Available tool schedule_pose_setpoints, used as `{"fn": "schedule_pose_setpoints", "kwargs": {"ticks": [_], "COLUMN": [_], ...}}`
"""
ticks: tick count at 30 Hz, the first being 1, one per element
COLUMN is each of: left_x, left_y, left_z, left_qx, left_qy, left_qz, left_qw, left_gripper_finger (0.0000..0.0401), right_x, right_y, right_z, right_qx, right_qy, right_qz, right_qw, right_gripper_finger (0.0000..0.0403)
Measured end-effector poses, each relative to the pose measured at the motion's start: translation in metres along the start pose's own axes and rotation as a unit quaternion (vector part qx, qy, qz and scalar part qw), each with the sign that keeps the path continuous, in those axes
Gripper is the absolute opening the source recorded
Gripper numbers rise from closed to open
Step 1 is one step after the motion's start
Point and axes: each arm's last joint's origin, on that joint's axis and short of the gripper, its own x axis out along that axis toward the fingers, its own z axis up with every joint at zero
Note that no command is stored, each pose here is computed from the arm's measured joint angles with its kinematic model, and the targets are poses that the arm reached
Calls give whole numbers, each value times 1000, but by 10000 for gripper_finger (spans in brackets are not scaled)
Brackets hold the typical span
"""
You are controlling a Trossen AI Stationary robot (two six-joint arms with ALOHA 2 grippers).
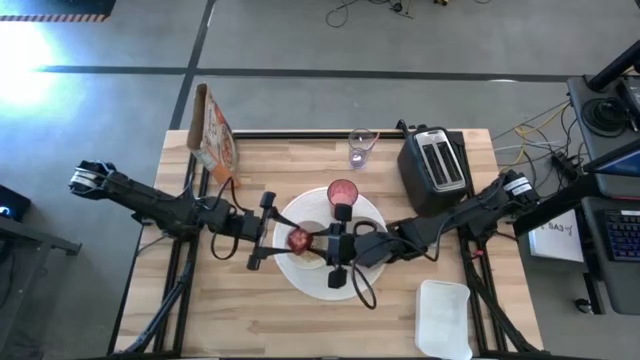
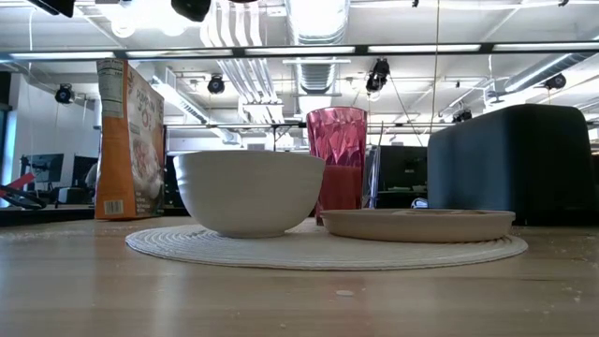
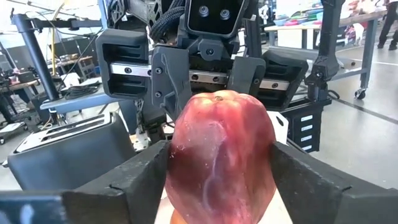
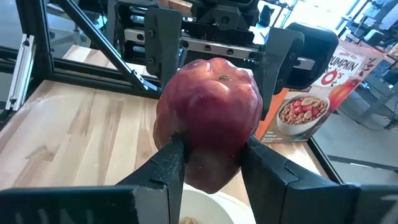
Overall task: Arrange a breakfast setting
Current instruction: Put the apple on the white placemat to the top left of the red cup
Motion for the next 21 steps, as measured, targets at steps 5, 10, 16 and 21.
{"fn": "schedule_pose_setpoints", "kwargs": {"ticks": [5,10,16,21], "left_x": [0,0,-1,-3], "left_y": [0,-1,0,1], "left_z": [0,0,1,3], "left_qx": [-1,1,-2,0], "left_qy": [-1,-1,-2,-5], "left_qz": [-7,-11,-10,-3], "left_qw": [1000,1000,1000,1000], "left_gripper_finger": [193,156,156,155], "right_x": [0,0,-1,-4], "right_y": [1,1,0,-2], "right_z": [0,0,2,4], "right_qx": [-1,0,33,45], "right_qy": [-2,-3,-4,-7], "right_qz": [16,22,21,19], "right_qw": [1000,1000,999,999], "right_gripper_finger": [121,129,160,189]}}
